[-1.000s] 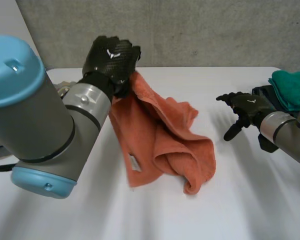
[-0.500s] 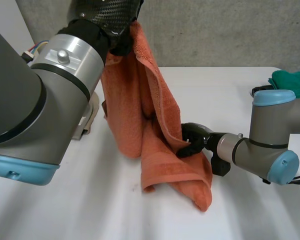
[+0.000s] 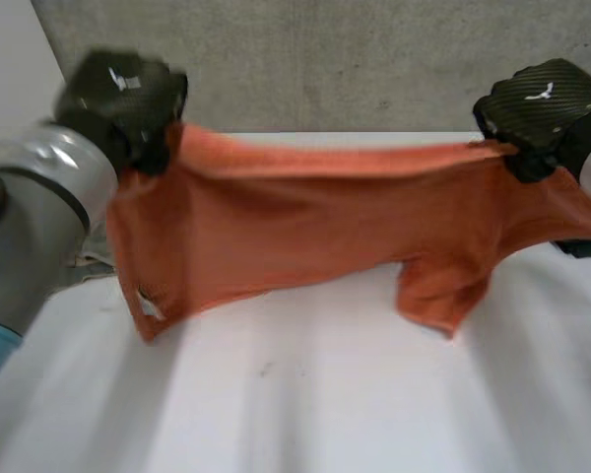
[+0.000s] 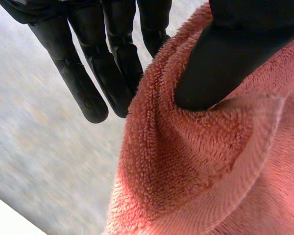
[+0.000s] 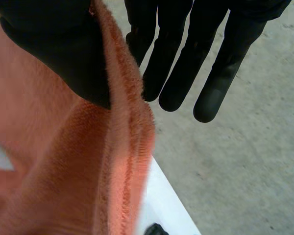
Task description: Fold the laundry.
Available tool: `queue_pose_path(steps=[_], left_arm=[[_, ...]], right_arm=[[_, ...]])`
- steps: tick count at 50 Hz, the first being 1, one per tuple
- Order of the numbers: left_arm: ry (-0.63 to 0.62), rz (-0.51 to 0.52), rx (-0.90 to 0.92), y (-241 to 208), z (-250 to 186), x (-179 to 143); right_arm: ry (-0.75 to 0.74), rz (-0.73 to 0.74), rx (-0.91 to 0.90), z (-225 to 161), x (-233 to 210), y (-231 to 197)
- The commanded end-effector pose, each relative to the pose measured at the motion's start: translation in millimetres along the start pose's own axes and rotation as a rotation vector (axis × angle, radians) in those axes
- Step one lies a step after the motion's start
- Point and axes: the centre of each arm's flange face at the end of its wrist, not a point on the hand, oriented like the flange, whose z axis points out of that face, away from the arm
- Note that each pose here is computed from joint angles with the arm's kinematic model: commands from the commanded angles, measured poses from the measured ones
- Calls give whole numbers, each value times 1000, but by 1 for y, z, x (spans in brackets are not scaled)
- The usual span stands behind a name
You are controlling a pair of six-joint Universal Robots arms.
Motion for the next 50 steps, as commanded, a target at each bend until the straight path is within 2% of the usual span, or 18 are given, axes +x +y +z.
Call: queue_pose_path(steps=[1, 6, 11, 15, 17, 19, 21, 23, 25, 30, 38, 43, 50], left_arm=[[81, 18, -158, 65, 16, 35], [115, 38, -227, 110, 41, 60], [63, 54, -122, 101, 83, 61], [-44, 91, 110, 44, 119, 39], [-131, 111, 322, -10, 132, 18], [-177, 114, 446, -39, 134, 6], [-250, 111, 633, -81, 131, -12], [-286, 110, 700, -94, 130, -21], [-319, 108, 741, -97, 131, -27], [-277, 83, 676, -79, 131, -19], [-125, 15, 391, 8, 107, 5], [-41, -6, 247, 61, 89, 33], [25, -13, 127, 106, 69, 56]], right_arm=[[-181, 19, -214, 3, -53, 39], [-228, -72, -359, 20, -68, 72], [-124, -125, -307, 53, -52, 70], [43, -164, -128, 92, -24, 49], [186, -195, 32, 108, 0, 23], [344, -226, 207, 118, 22, -4], [427, -241, 298, 119, 34, -19], [543, -258, 428, 113, 50, -42], [573, -265, 466, 109, 51, -49], [516, -255, 415, 101, 39, -38], [205, -177, 126, 88, -17, 30], [25, 18, 14, 80, -43, 69], [-71, 303, -140, 91, -67, 126]])
